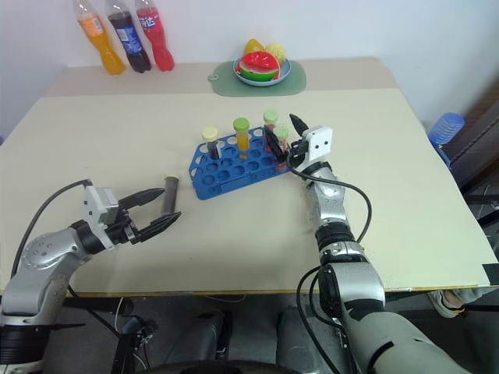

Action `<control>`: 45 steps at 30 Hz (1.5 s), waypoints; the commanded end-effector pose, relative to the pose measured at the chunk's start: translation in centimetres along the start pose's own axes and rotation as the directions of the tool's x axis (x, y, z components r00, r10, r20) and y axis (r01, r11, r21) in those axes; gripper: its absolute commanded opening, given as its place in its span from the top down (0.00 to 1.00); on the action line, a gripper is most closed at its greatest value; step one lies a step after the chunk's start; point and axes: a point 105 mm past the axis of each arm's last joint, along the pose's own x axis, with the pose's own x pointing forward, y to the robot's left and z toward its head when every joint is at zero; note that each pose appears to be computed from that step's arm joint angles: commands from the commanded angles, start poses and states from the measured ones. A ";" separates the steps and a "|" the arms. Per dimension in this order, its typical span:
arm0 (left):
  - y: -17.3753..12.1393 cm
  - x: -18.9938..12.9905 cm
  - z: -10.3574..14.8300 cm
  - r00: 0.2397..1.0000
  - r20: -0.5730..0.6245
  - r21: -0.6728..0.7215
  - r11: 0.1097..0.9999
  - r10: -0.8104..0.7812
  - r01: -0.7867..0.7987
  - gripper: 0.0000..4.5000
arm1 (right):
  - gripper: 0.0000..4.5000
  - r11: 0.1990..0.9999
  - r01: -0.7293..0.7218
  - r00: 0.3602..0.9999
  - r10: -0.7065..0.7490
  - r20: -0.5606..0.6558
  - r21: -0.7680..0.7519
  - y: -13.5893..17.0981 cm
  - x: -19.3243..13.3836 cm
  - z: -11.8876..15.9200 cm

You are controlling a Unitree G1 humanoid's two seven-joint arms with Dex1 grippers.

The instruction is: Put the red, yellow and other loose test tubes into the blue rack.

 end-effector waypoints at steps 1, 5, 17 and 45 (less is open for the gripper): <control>-0.2 0.2 1.1 0.999 0.035 0.031 0.999 -0.010 0.009 0.21 | 0.17 0.994 -0.076 0.995 0.081 0.057 -0.081 0.3 0.3 2.8; -0.2 0.2 1.0 0.999 0.035 0.029 1.000 -0.009 0.008 0.21 | 0.17 0.973 -0.175 0.984 0.169 -0.057 -0.147 0.5 -1.8 4.0; -0.2 1.2 0.5 0.998 0.050 0.025 0.999 -0.028 0.027 0.21 | 0.17 0.984 -0.176 0.747 0.132 -0.652 -0.003 -2.5 -10.5 5.6; -1.5 0.8 0.4 0.999 0.043 0.003 1.000 -0.027 0.027 0.21 | 0.82 0.991 -0.119 0.380 -0.005 -0.925 -0.054 -5.2 -9.6 -2.4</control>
